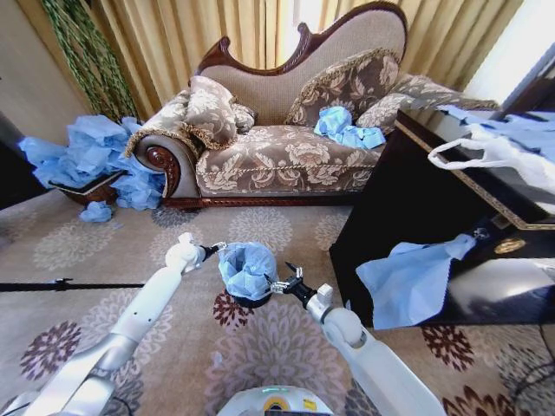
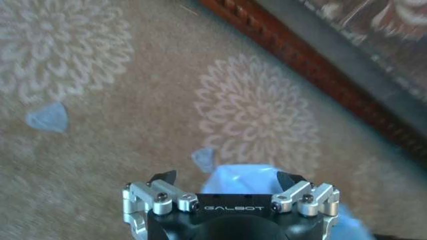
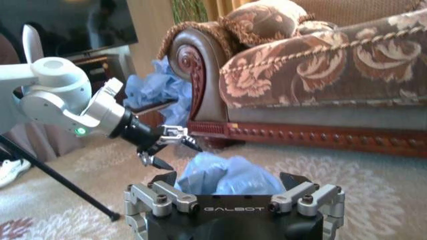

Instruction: Place a garbage bag over the trash bin.

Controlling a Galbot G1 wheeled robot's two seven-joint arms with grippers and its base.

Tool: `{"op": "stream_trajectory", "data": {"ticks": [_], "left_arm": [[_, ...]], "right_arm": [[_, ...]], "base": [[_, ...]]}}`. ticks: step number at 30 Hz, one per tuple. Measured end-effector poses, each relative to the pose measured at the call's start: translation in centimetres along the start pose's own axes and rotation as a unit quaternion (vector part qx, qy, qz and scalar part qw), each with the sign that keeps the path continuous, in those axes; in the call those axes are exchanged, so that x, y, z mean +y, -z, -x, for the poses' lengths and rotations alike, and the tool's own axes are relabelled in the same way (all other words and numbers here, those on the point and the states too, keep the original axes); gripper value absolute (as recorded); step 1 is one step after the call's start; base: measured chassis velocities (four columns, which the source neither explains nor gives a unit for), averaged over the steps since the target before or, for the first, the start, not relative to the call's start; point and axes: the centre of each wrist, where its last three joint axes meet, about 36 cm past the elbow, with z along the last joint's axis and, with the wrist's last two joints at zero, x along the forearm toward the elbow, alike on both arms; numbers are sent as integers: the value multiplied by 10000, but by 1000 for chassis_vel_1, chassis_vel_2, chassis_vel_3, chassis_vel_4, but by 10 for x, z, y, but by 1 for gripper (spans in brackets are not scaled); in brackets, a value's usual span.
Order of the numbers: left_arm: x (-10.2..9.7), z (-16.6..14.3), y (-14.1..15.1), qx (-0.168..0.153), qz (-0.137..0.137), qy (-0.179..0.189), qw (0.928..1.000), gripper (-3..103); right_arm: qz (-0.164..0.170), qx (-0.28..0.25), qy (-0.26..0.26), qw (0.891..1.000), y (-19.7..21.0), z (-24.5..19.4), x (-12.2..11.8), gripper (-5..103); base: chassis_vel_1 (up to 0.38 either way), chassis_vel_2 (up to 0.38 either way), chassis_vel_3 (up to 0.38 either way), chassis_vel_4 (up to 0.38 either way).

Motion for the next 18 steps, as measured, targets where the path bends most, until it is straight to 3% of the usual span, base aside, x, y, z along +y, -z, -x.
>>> {"op": "stream_trajectory", "data": {"ticks": [4, 11, 14, 15, 16, 17, 18], "left_arm": [[-17, 1, 0, 152, -508, -437, 9976, 100], [-32, 11, -15, 36, -348, -652, 9973, 100], [-33, -17, -15, -193, 140, -801, 9965, 100], [-30, -30, -16, -311, 437, -869, 9948, 100], [-30, -30, -16, -311, 437, -869, 9948, 100], [-25, -47, -18, -439, 825, -917, 9914, 100], [-24, -56, -18, -484, 982, -966, 9893, 100]], "right_arm": [[-5, -8, -11, 10000, 1, 5, 1, 100], [-22, 44, -54, 10000, -3, 3, 0, 100], [-97, 102, -98, 9999, -8, 8, -6, 100], [-108, 103, -100, 9998, -8, 13, -7, 100], [-108, 103, -100, 9998, -8, 13, -7, 100], [-131, 94, -128, 9998, -7, 23, -9, 100], [-148, 82, -158, 9997, -5, 30, -10, 100]], "base": [[0, 0, 0, 0], [0, 0, 0, 0], [0, 0, 0, 0], [0, 0, 0, 0], [0, 0, 0, 0], [0, 0, 0, 0], [0, 0, 0, 0]]}}
